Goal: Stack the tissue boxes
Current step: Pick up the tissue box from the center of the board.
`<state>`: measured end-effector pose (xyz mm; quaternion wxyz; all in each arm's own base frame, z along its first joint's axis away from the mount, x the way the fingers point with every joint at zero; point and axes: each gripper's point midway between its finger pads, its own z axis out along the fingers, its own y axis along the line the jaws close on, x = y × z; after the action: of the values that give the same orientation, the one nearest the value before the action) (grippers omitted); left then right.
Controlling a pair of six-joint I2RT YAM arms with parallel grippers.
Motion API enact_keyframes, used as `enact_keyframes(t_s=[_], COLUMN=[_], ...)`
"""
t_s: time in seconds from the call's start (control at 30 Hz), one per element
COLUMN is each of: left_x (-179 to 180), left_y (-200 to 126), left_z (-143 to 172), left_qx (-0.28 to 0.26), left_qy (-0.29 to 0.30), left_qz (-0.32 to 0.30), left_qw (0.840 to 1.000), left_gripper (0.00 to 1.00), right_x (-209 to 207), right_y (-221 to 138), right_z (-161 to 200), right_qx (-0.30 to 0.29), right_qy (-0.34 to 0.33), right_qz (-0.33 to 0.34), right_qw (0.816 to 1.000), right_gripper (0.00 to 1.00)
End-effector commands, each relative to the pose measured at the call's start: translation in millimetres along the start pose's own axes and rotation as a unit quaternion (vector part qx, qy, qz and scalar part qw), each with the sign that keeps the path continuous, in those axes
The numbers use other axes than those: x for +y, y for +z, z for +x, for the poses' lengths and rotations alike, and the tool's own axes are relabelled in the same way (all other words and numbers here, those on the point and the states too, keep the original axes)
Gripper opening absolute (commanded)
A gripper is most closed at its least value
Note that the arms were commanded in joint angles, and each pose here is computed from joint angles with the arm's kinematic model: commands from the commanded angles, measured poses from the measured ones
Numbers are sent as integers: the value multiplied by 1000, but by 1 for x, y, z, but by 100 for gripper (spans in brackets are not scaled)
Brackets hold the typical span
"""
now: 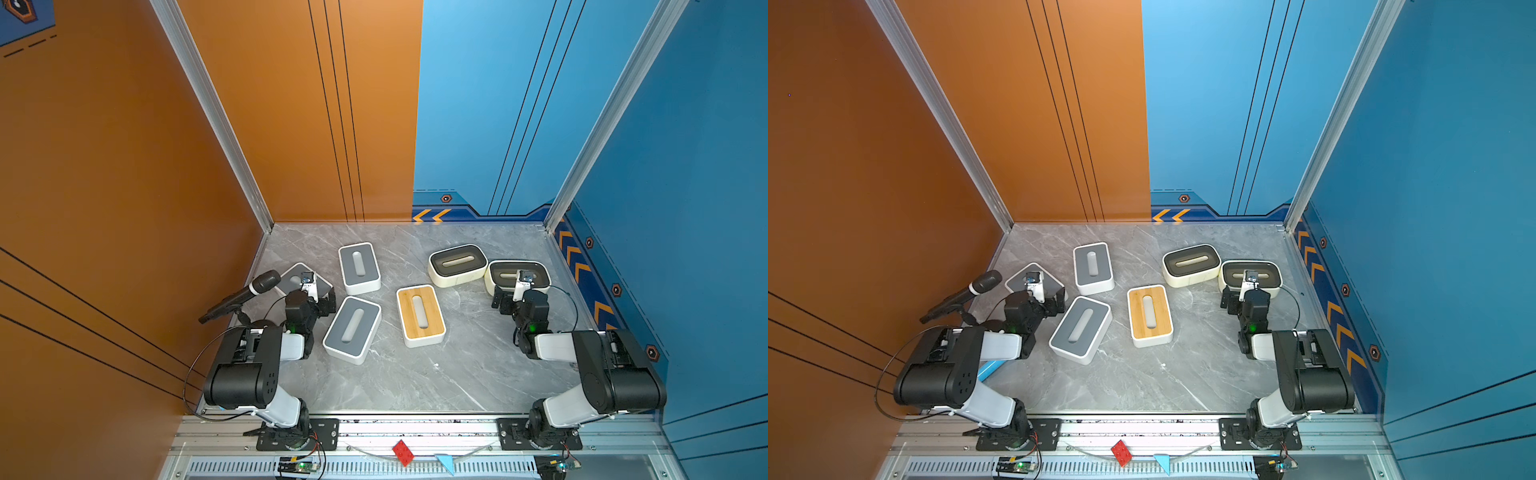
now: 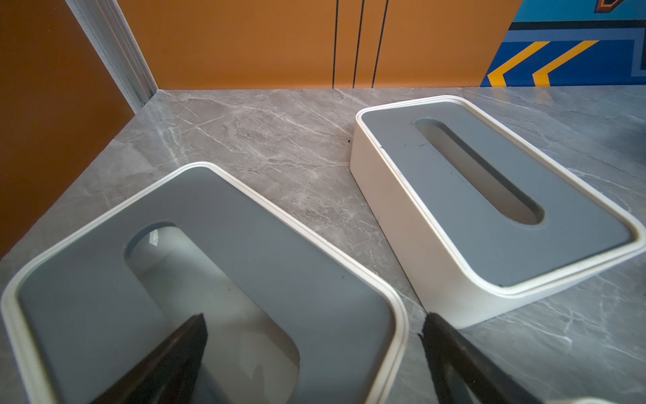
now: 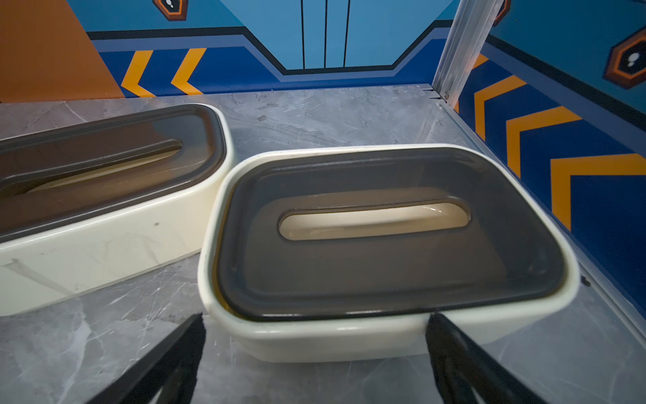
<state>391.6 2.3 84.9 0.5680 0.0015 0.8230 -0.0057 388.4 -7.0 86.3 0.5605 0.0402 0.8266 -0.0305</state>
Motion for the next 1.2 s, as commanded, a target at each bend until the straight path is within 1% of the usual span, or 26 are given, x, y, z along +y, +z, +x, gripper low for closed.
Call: enact_keyframes(t_s=[0.0,0.13,0.23,0.33,0.47,0.5,0.57,0.63,0.67,0.73,0.83,0.9,0.97,1.0,1.07,1.13,1.17], left_x=[-5,-2,5,23,40,44,47,44,40,30,10,-8,-31,-42,-72,-100,-115], left_y=[2,0,-4,-19,-35,-39,-48,-55,-59,-64,-71,-80,-88,-90,-96,-105,-111], left_z=[-6,-6,-10,-20,-26,-27,-32,-40,-46,-60,-79,-98,-118,-126,-144,-164,-173], left_qx=[-10,-14,-26,-48,-65,-69,-68,-55,-57,-72,-64,-67,-58,-48,-21,2,21], left_qy=[9,7,-3,-28,-46,-49,-50,-51,-55,-60,-64,-59,-62,-64,-66,-61,-49], left_qz=[7,-1,-19,-60,-119,-130,-155,-166,-163,-155,-131,-108,-60,-37,27,91,126], left_qw=[1000,1000,999,997,990,988,984,983,983,983,987,990,995,996,997,994,991], left_gripper=[98,98,98,98,98,98,98,98,98,98,98,98,98,98,98,98,98], right_x=[-3,-3,-8,-28,-49,-49,-43,-35,-29,-18,-4,7,19,24,38,53,62], right_y=[1,0,-5,-26,-65,-73,-85,-92,-94,-95,-92,-91,-90,-89,-89,-90,-91], right_z=[-7,-8,-12,-24,-45,-50,-68,-84,-91,-98,-100,-99,-99,-100,-105,-111,-114], right_qx=[-15,-18,-33,-69,-110,-118,-130,-127,-129,-126,-103,-89,-69,-63,-49,-30,-19], right_qy=[-9,-10,-4,23,54,69,102,101,93,75,58,47,35,30,19,11,8], right_qz=[17,20,41,89,153,155,128,108,98,84,68,53,38,33,17,-7,-19], right_qw=[1000,1000,999,993,981,979,978,981,982,986,991,994,996,997,998,999,1000], right_gripper=[100,100,100,100,100,100,100,100,100,100,100,100,100,100,100,100,100])
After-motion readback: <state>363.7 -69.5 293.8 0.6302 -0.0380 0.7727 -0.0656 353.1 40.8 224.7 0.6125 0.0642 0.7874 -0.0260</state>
